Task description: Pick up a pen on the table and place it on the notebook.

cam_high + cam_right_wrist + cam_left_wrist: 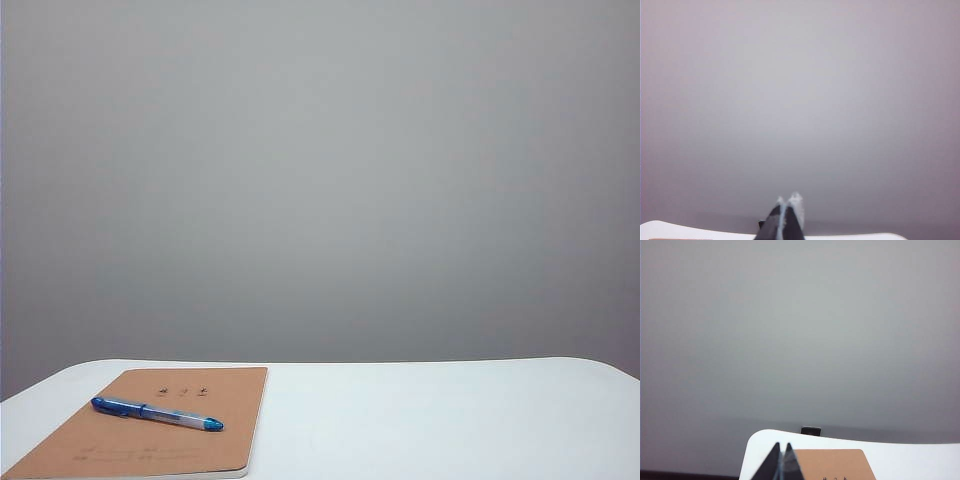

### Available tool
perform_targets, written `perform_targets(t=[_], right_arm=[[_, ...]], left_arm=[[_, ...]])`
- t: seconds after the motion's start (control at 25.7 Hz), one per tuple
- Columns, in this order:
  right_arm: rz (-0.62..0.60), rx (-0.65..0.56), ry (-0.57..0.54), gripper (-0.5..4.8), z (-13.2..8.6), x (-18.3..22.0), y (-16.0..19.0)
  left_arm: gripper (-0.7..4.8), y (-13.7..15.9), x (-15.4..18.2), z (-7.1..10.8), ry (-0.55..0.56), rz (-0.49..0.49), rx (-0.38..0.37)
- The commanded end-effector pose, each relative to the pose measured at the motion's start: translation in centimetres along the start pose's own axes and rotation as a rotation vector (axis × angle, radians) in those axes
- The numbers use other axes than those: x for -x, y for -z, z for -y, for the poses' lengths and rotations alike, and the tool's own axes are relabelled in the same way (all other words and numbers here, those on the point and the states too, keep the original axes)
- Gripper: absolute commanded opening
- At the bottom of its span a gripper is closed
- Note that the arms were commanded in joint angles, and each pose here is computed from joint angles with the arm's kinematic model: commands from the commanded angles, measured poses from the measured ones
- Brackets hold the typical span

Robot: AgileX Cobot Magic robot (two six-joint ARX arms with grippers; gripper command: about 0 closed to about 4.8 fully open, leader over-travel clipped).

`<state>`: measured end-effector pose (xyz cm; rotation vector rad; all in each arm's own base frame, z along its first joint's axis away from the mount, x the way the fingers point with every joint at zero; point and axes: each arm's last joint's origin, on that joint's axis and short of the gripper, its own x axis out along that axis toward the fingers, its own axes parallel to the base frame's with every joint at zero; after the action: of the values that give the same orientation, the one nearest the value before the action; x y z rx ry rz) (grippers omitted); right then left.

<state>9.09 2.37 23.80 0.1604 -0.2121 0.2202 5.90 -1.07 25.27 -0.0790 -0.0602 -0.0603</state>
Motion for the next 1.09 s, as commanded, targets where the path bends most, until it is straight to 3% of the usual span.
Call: perform_targets(t=[0.04,0.35,0.58,0.7,0.82,0.97,1.09], right_arm=[[0.035,-0.065,0.013,-0.06,0.4,0.9,1.4],[-0.085,-0.098,0.043,-0.06,1.1,1.1,5.9],[-0.107,-0.008,0.048,-0.05,1.3,1.1,6.1],[-0.127,-0.016,0.069,-0.05,1.5,1.1,6.3],[-0.231,-0.040,0.096,-0.06,1.7,1.3,7.3],[-0.305,-0.028,0.200,-0.06,2.1,1.6,8.1],[-0.369,-0.036,0.225,-0.06,2.2,1.8,8.7]], left_arm=[[-0.06,1.2,-0.7,0.3,0.066,-0.004,-0.061],[-0.06,7.0,-2.7,0.5,0.104,-0.032,-0.051],[-0.06,8.3,-3.2,-0.6,0.011,0.002,-0.043],[-0.06,8.3,-3.3,-1.3,0.030,-0.003,-0.031],[-0.05,8.9,-3.2,-2.0,-0.041,-0.066,-0.014],[-0.05,9.8,-3.1,-2.1,-0.053,-0.154,-0.014],[-0.06,10.6,-2.9,-2.4,-0.137,-0.239,-0.020]])
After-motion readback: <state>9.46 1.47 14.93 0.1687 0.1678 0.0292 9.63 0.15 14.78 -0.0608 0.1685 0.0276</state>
